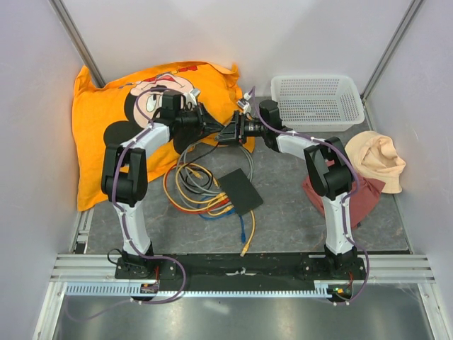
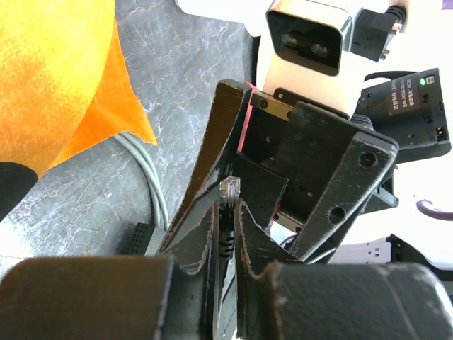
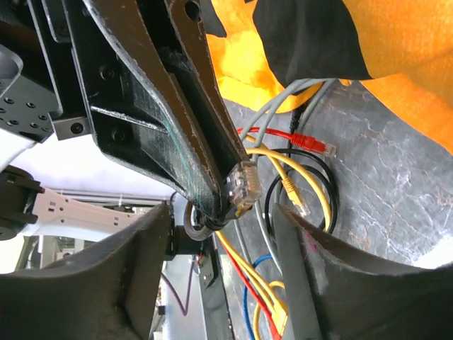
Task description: Pull the plug from the switch port
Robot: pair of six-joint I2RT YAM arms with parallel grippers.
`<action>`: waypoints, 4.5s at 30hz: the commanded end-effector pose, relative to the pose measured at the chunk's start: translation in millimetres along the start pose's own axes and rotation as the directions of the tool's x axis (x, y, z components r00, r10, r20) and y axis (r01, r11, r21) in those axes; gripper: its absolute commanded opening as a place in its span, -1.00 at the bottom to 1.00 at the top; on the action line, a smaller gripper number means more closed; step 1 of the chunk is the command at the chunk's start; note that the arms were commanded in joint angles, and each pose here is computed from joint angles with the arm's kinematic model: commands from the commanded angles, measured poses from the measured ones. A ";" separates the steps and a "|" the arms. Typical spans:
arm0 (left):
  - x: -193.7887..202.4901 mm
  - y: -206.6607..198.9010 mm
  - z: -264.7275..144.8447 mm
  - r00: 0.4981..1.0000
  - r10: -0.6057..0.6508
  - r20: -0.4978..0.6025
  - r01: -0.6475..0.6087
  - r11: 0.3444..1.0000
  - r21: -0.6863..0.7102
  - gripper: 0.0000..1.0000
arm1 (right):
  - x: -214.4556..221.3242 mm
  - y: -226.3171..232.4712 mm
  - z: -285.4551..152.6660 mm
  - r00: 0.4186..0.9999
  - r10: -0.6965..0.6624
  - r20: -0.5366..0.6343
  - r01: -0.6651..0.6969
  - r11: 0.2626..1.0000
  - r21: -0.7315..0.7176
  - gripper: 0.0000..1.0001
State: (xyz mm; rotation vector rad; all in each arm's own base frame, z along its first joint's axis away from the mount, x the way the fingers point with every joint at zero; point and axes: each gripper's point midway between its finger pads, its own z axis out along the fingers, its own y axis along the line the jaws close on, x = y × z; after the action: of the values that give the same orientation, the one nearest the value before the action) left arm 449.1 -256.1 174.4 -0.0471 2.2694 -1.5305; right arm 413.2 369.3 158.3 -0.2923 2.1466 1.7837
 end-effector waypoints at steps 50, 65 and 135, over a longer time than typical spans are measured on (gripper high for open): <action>48.3 -56.3 -117.8 0.671 0.733 0.108 -0.653 0.654 -0.382 -0.97 | -158.2 320.1 -119.3 0.435 -0.822 0.367 0.838 0.519 0.170 -1.00; 85.0 44.0 -102.2 0.790 0.610 -0.057 -0.554 0.672 -0.491 -0.97 | -158.1 44.2 -262.1 0.675 -0.714 -0.187 0.356 0.093 0.930 -1.00; 192.3 57.6 -7.9 0.356 0.749 -0.559 -0.842 0.517 0.155 -0.78 | 157.8 -41.3 -163.1 0.757 -0.378 -0.533 0.567 0.785 0.249 -0.15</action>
State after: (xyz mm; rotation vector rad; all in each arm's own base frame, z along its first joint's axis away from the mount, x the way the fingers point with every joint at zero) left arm 254.8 -287.2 82.8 1.4321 2.1776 -1.0710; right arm 272.4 200.7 93.7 -1.0680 2.3920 0.9484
